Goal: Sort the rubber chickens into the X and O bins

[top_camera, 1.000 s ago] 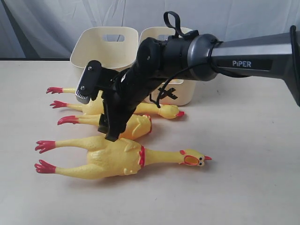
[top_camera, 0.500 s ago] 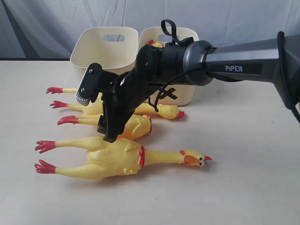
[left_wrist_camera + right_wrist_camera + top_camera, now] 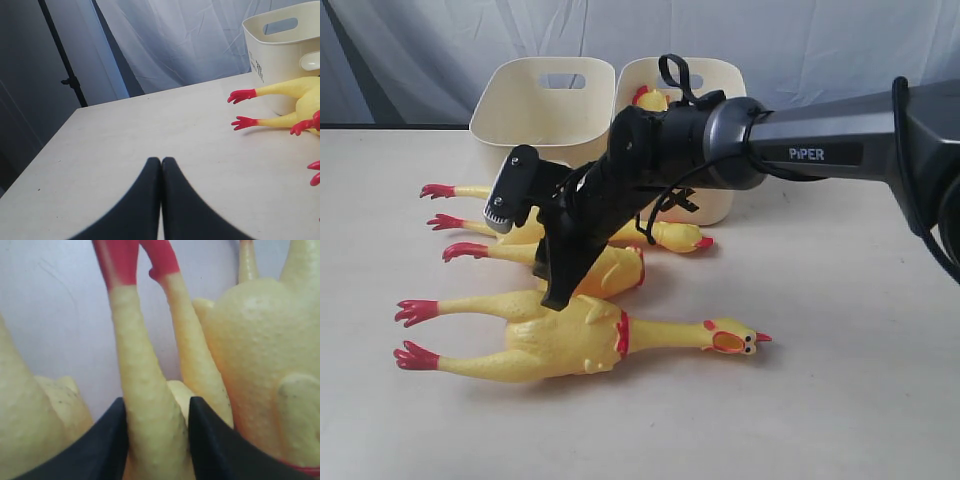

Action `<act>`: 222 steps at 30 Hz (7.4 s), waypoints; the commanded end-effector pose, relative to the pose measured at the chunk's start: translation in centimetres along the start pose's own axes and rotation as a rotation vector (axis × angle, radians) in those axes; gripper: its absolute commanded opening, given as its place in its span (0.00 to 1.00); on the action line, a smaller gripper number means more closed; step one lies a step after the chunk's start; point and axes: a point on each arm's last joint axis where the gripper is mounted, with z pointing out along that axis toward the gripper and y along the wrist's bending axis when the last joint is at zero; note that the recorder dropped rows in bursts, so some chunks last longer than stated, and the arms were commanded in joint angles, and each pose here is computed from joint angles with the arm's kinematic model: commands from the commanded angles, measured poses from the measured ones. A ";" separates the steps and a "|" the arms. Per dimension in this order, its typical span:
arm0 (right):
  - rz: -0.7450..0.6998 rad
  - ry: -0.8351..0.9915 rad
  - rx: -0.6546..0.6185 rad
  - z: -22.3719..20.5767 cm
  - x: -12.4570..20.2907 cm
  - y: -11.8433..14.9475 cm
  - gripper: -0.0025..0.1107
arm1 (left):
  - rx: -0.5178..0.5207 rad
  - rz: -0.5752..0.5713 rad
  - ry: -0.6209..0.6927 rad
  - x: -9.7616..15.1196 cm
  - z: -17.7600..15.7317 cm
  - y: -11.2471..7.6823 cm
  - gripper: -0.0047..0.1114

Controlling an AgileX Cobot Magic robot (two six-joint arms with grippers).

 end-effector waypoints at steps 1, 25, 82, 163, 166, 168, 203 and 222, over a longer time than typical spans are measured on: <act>0.003 0.005 -0.011 0.1 0.1 0.0 0.18 | -0.007 0.001 -0.007 0.1 0.0 0.0 0.04; -0.024 -0.032 -0.032 -4.2 -1.9 0.2 0.01 | -0.007 0.001 -0.007 0.1 0.0 0.0 0.04; 0.834 -0.560 0.764 -11.4 3.2 -13.2 0.12 | -0.007 0.001 -0.007 0.1 0.0 0.0 0.04; 0.673 -0.435 0.381 -32.7 9.7 10.8 0.01 | -0.009 0.001 -0.015 0.0 0.0 0.0 0.04; 0.672 -0.442 0.381 -32.5 11.0 12.9 0.01 | -0.022 -0.023 -0.062 -0.4 0.0 0.2 0.04; 0.683 -0.460 0.360 -32.4 11.7 14.3 0.01 | -0.022 -0.102 -0.107 -0.8 0.0 0.2 0.04; 0.594 -0.745 0.361 -34.4 14.8 23.7 0.01 | 0.103 -0.855 -0.365 -9.2 -2.9 2.0 0.04; 0.586 -0.699 0.302 -34.0 14.9 24.2 0.01 | 0.768 -0.103 0.089 -15.1 6.8 -2.1 0.04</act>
